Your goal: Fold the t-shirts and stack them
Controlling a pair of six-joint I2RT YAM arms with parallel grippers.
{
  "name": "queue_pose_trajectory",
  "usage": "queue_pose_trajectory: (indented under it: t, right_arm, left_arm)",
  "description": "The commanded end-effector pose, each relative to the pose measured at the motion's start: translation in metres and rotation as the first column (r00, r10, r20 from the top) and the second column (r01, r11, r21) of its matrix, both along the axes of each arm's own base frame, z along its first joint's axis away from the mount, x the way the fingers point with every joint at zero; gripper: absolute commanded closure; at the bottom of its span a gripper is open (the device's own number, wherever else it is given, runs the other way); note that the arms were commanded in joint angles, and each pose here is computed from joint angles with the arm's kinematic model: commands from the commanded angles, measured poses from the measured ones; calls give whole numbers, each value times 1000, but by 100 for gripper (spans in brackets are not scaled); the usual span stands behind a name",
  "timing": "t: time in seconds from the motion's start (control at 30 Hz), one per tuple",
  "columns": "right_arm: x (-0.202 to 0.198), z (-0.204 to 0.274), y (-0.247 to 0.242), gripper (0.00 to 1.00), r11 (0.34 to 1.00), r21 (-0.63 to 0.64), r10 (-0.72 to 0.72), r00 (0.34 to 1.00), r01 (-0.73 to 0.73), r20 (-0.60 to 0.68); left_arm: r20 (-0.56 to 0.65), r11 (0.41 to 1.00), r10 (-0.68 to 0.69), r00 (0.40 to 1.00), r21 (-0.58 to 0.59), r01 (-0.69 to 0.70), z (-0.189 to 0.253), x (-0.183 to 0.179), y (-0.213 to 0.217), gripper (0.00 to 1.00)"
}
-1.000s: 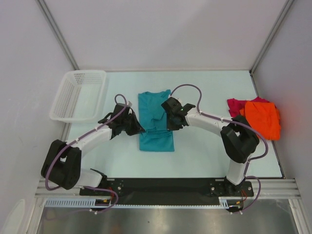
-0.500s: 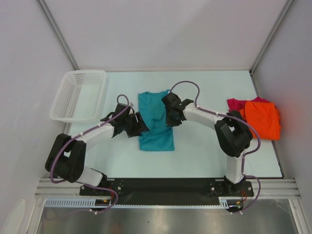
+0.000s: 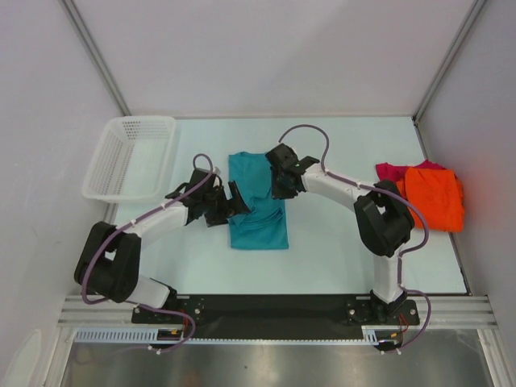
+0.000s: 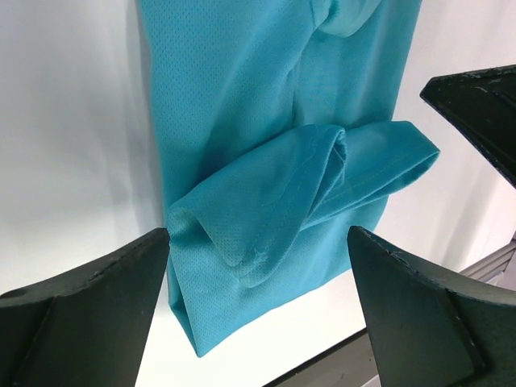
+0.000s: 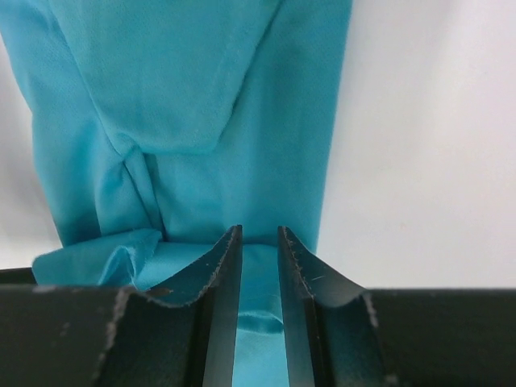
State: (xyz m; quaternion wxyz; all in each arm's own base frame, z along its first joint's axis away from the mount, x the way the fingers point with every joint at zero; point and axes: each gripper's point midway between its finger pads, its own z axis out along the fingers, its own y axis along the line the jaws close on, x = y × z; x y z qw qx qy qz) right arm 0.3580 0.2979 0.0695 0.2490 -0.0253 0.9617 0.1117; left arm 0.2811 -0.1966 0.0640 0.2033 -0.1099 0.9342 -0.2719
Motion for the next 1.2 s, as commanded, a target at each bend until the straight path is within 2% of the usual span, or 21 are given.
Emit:
queue_pose_trajectory:
  t: [0.0,0.3,0.57,1.17]
  right_arm:
    - [-7,37,-11,71,1000,25,-20,997,18,70]
    - [-59,53,-26,71,998,35,-49,995,46,89]
    - [-98,27,-25,72,1000,7,-29,999,29,32]
    - [-86,-16,-16,74,999,-35,-9,1000,9,-9]
  left_arm:
    - [95,1000,5,996,-27,-3,31,7,2,2]
    - [102,1000,5,995,-31,-2,34,-19,13,3]
    - [63,1000,16,998,-23,-14,13,-45,23,3]
    - [54,1000,14,998,-7,-14,6,-40,23,3]
